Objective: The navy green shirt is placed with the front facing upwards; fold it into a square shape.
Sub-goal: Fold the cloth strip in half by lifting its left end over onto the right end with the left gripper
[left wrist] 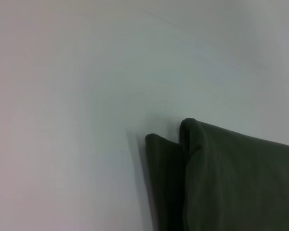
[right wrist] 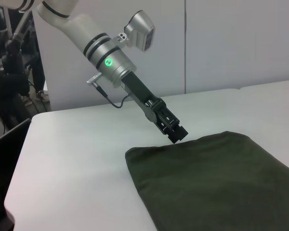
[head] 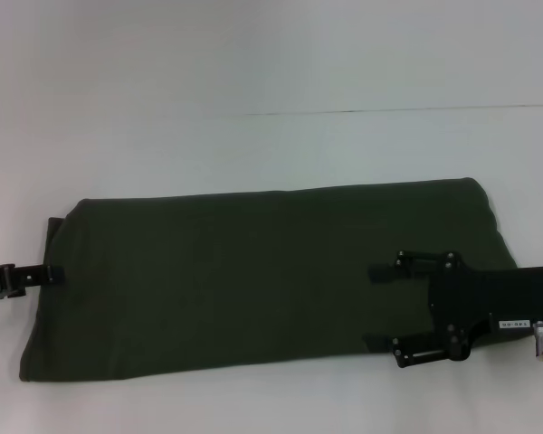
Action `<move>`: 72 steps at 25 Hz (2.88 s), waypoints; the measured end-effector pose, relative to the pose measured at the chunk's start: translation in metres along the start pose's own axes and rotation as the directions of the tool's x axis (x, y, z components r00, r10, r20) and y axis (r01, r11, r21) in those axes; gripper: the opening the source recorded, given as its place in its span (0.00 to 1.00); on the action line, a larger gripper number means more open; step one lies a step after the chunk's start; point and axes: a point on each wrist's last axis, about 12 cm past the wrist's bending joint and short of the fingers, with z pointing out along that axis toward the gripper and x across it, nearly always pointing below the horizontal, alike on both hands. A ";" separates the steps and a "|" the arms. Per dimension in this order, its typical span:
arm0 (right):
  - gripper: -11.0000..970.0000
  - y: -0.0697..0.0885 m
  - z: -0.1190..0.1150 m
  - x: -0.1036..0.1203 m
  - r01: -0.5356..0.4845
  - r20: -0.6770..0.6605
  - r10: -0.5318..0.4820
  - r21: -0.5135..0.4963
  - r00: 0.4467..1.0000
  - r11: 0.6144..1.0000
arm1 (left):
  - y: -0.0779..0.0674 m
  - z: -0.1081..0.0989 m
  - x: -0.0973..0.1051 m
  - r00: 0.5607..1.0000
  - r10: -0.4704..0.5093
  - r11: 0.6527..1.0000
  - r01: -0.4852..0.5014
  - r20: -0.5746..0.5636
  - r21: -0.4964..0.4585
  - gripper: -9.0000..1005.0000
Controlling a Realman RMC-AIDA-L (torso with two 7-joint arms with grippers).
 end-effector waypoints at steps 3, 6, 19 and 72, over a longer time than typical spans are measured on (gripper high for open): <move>0.94 0.000 0.000 0.000 -0.001 -0.001 0.001 0.003 1.000 1.000 | 0.000 0.001 0.000 1.000 0.007 1.000 -0.007 -0.006 -0.009 0.79; 0.94 -0.001 0.000 0.000 -0.006 -0.002 0.006 0.006 1.000 1.000 | 0.000 0.002 0.001 1.000 0.014 1.000 -0.015 -0.015 -0.013 0.79; 0.94 -0.003 0.001 -0.003 -0.016 -0.004 0.016 0.008 1.000 1.000 | -0.002 0.006 0.001 0.999 0.023 1.000 -0.023 -0.030 -0.011 0.78; 0.94 -0.005 0.000 -0.002 -0.043 -0.013 0.043 0.023 0.999 0.999 | -0.022 0.025 -0.009 0.991 0.098 0.995 -0.095 -0.090 0.034 0.13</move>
